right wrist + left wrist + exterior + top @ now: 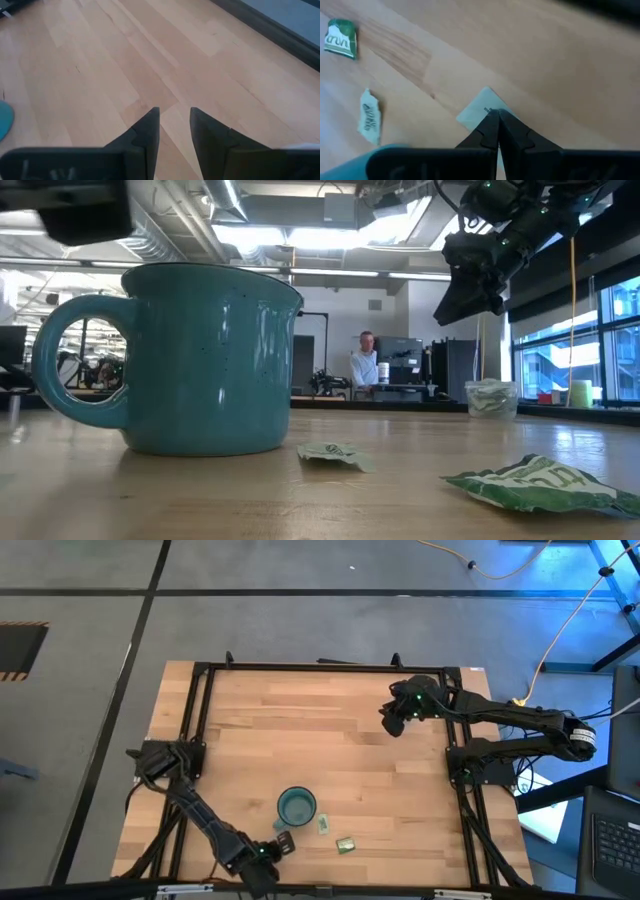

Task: Pick and place items into bin
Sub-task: Put the stevia packet into the transparent bin

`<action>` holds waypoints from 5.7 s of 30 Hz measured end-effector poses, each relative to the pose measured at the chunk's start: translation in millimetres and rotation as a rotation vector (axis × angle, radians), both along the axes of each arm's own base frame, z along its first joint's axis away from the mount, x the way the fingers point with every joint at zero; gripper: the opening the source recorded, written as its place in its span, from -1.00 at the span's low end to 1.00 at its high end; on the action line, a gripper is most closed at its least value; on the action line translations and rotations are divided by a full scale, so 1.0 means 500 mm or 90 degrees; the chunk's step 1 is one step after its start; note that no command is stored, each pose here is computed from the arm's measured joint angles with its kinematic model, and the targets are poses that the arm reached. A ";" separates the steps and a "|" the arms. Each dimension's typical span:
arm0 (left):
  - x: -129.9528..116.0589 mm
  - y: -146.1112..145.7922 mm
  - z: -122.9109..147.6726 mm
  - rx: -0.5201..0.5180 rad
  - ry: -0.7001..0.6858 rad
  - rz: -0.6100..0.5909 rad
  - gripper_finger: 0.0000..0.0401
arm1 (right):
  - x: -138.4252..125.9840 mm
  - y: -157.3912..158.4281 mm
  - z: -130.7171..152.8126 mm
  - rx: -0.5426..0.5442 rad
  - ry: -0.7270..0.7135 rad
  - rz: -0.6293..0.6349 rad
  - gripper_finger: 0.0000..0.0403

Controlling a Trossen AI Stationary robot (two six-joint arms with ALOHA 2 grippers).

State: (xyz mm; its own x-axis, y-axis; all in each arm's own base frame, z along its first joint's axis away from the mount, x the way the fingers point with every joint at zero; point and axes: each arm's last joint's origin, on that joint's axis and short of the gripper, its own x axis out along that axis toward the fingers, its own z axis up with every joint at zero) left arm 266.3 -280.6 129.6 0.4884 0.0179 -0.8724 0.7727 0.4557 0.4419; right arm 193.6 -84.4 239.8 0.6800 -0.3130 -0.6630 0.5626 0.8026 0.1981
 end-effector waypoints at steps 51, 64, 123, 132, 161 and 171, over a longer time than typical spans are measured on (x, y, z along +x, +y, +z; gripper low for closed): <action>-0.125 0.033 0.086 -0.284 0.056 0.896 -0.49 | -0.003 0.001 -0.003 0.006 0.012 -0.001 -0.44; -0.065 0.082 0.085 -0.308 0.126 1.017 -0.45 | -0.003 0.001 -0.003 -0.008 0.019 0.013 -0.44; -0.055 0.341 0.332 -0.222 -0.440 0.913 -0.97 | 0.034 0.009 0.044 -0.197 -0.117 0.230 -0.44; 0.044 0.494 0.348 -0.076 -0.598 0.959 -0.95 | 0.073 0.059 0.066 -0.326 -0.207 0.389 -0.44; 0.235 0.568 0.323 -0.268 -0.623 0.702 -0.98 | 0.147 0.076 0.013 -0.283 -0.190 0.233 -0.44; 0.229 0.526 0.327 -0.156 -0.641 0.687 -0.98 | 0.148 0.076 0.017 -0.241 -0.221 0.206 -0.44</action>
